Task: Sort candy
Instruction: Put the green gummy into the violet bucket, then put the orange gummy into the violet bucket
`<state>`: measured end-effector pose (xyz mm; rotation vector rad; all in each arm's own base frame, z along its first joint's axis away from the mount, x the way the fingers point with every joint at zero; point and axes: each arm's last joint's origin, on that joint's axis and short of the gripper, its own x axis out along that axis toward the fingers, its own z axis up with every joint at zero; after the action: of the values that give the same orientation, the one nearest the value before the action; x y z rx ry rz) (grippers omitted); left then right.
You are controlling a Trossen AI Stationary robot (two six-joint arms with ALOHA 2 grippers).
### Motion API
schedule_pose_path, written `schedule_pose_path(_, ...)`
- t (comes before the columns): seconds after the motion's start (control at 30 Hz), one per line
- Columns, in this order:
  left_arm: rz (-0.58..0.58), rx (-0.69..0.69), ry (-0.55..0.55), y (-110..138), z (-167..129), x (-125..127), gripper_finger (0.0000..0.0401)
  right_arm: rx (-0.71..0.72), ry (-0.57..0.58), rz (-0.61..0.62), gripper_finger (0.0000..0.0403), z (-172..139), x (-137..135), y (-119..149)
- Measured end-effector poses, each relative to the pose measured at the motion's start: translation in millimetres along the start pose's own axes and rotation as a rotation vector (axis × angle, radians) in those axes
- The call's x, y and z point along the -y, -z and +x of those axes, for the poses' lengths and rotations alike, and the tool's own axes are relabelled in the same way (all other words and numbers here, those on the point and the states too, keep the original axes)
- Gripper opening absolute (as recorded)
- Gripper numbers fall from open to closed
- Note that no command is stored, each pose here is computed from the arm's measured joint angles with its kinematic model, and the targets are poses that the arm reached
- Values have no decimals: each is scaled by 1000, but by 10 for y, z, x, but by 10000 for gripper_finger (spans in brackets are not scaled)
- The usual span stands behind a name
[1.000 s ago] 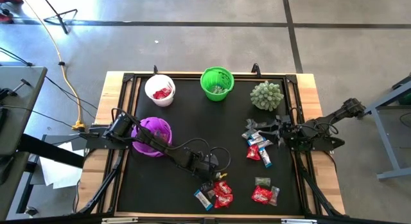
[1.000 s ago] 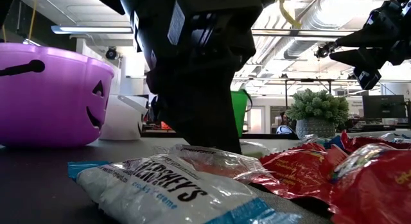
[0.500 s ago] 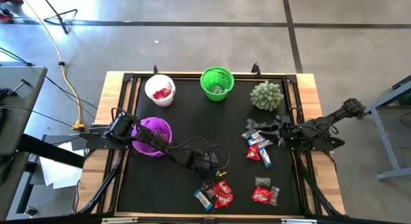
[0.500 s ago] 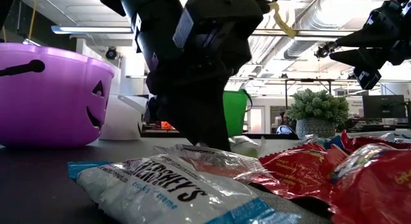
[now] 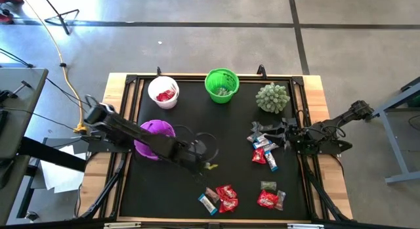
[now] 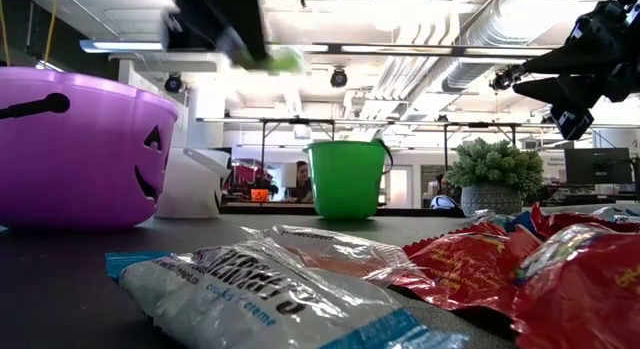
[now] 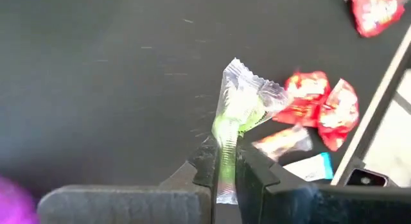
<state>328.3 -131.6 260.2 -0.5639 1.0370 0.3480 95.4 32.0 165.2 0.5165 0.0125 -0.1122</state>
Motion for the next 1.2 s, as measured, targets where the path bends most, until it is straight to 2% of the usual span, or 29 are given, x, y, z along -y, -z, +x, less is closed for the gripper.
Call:
schedule_pose_path(0.13, -71, 56, -81, 48, -471, -193, 24, 0, 0, 0, 126, 0, 0, 0)
schedule_pose_path(0.3, -182, 57, -207, 162, -843, -451, 24, 0, 0, 0, 126, 0, -1, -1)
schedule_pose_path(0.53, -308, -10, -419, 304, -1024, -697, 24, 0, 0, 0, 126, 0, 0, 0)
schedule_pose_path(0.63, -363, -28, -475, 336, -1029, -748, 24, 0, 0, 0, 126, 0, 0, 0)
schedule_pose_path(0.8, -476, -45, -503, 381, -957, -782, 29, 0, 0, 0, 126, 0, 0, -1)
schedule_pose_path(0.93, -602, 13, -502, 376, -944, -779, 77, 0, 0, 0, 126, 0, -1, -1)
schedule_pose_path(1.0, -583, 27, -487, 368, -938, -766, 112, 0, 0, 0, 126, 0, 0, 0)
schedule_pose_path(1.1, -488, 7, -455, 360, -925, -740, 152, 0, 0, 0, 126, 0, 0, 0)
schedule_pose_path(1.2, -394, 14, -338, 335, -888, -631, 168, 0, 0, 0, 126, 0, 0, 0)
